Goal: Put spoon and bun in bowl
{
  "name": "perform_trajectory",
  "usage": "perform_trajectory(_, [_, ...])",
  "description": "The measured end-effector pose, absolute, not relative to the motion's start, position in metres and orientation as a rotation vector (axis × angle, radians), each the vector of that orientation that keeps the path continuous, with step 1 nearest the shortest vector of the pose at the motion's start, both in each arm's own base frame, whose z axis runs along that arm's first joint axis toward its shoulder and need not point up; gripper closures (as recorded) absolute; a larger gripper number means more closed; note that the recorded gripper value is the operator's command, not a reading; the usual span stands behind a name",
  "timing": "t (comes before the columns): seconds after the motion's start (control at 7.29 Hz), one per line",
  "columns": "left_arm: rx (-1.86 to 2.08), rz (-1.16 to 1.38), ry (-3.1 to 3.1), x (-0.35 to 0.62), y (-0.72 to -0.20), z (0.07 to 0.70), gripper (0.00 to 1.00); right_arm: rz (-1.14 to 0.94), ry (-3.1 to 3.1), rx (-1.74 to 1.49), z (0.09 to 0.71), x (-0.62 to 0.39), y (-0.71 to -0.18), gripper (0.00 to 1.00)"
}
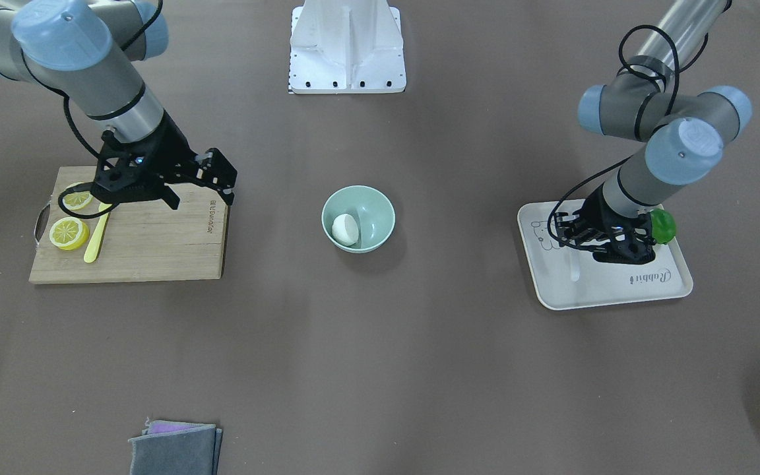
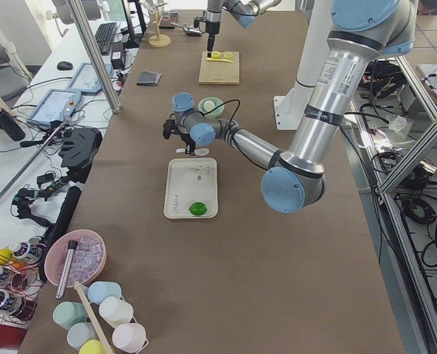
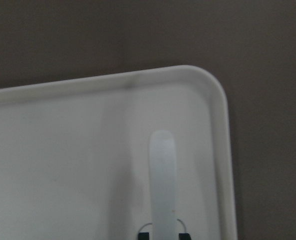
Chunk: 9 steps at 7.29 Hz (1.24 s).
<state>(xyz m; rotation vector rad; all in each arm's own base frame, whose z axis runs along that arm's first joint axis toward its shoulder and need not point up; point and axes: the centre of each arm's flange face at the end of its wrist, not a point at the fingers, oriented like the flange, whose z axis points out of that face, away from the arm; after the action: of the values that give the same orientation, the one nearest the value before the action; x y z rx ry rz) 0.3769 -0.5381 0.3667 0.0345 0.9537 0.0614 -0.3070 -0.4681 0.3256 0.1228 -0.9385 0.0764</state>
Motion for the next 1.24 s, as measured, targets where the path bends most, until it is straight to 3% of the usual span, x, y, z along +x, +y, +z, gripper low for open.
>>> perform_trajectory(0.41, [0.003, -0.017, 1.024, 0.496, -0.514, 0.231, 1.0, -0.026, -0.871, 0.144, 0.396, -0.231, -0.474, 0.0])
perform_trajectory(0.55, [-0.003, -0.039, 1.031, 0.528, -0.511, 0.199, 0.47, -0.043, -0.863, 0.146, 0.407, -0.217, -0.474, 0.0])
perform_trajectory(0.69, [-0.01, -0.048, 1.034, 0.546, -0.51, 0.183, 0.03, -0.048, -0.859, 0.144, 0.414, -0.21, -0.474, 0.0])
perform_trajectory(1.24, [0.023, -0.068, 1.03, 0.513, -0.51, 0.186, 0.02, -0.039, -0.856, 0.138, 0.43, -0.186, -0.472, 0.0])
